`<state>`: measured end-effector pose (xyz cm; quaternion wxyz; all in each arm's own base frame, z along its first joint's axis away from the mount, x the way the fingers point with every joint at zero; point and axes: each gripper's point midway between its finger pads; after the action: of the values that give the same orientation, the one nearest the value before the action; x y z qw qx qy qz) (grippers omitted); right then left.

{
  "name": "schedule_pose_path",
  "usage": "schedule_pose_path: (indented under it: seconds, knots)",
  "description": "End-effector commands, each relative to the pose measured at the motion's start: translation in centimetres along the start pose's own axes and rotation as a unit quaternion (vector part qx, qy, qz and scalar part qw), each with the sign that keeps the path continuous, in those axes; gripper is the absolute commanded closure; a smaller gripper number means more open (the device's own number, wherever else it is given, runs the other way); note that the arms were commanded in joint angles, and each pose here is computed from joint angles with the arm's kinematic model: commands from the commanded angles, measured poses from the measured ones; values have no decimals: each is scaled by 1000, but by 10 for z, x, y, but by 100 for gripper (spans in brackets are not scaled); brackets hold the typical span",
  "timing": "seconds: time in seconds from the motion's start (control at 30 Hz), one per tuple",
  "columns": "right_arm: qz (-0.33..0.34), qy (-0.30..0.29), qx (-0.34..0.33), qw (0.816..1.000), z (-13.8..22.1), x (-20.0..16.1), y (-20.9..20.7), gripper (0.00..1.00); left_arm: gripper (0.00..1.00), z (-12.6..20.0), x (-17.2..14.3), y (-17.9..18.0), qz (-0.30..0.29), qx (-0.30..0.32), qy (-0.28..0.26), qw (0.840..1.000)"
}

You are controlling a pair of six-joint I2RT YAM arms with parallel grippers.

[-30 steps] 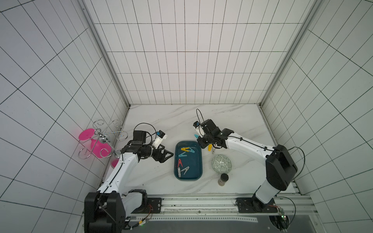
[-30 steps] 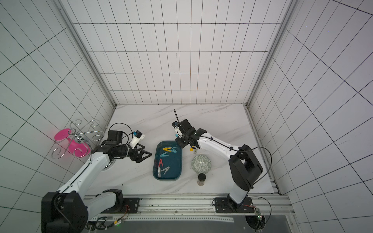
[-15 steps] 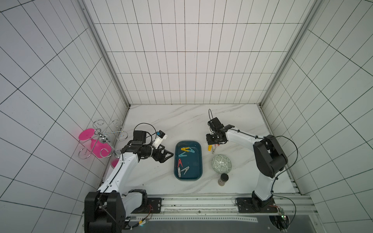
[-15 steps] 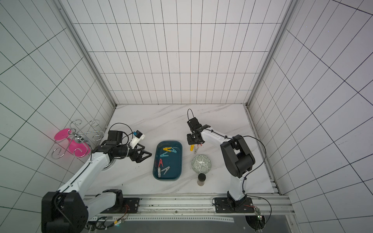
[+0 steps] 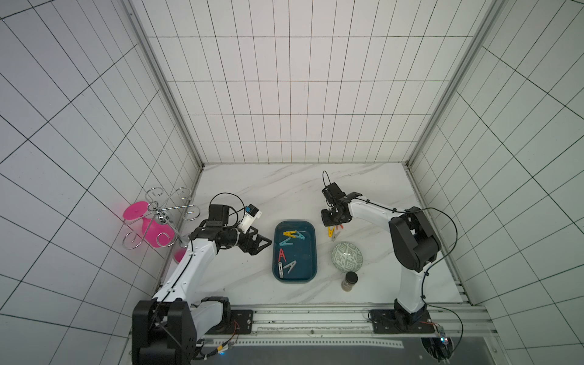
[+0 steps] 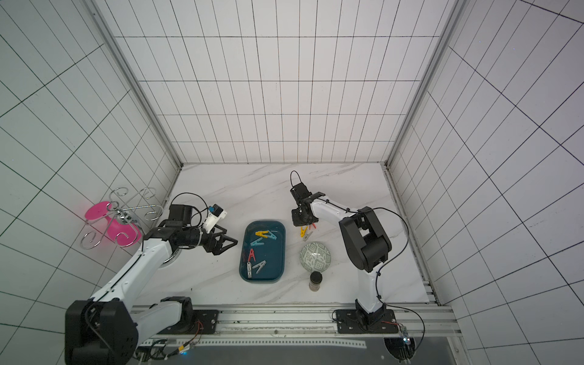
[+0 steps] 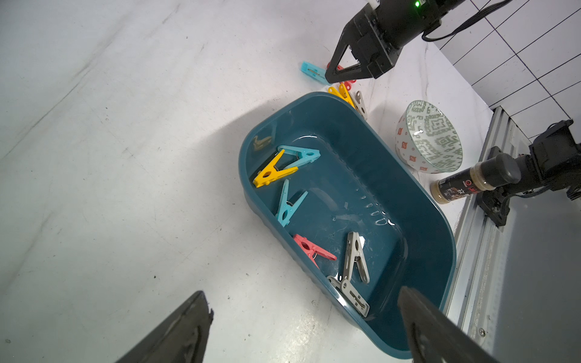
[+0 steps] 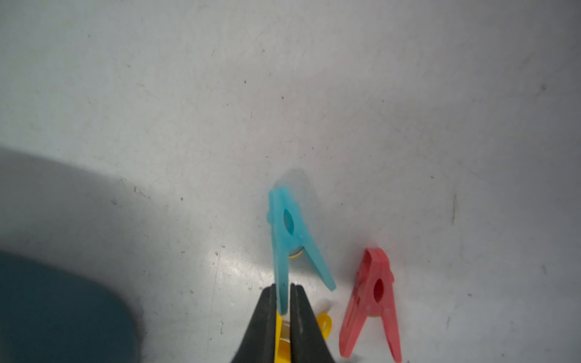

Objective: Take the clothespins out of the storage box
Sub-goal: Place the clothespin at the center of the board, then pick up the clothespin from the storage box.

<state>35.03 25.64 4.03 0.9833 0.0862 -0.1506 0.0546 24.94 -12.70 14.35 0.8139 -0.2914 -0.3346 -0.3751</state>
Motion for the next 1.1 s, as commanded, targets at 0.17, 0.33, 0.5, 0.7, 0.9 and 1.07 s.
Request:
schedule_pose_path:
  seconds: [0.17,0.33,0.5,0.7,0.9,1.07]
  knots:
    - [-1,-32,-4,999,34,14,-1,78,5,-1,-1,2,-7,0,-3,1000]
    - [24,-48,10,998,56,14,7,75,5,-2,-1,2,-6,-1,-3,1000]
    - [86,-65,37,994,74,12,25,74,5,-2,-1,5,-5,6,-1,1000]
    - [216,-73,78,971,87,-7,64,71,5,-2,-1,7,-3,11,0,1000]
    - [309,-73,99,943,91,-28,103,70,5,-3,-2,7,-2,12,2,1000]
    - [387,-70,114,912,88,-51,133,68,5,-2,-2,8,-2,13,1,1000]
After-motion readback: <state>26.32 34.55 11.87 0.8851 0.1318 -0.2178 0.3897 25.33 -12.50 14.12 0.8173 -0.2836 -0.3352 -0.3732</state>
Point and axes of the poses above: each gripper's point midway between its finger pads, its own z axis back along the fingers, its own y axis along the line the jaws close on, x = y × z, and after that the axes turned 12 degrees about -z, right-handed
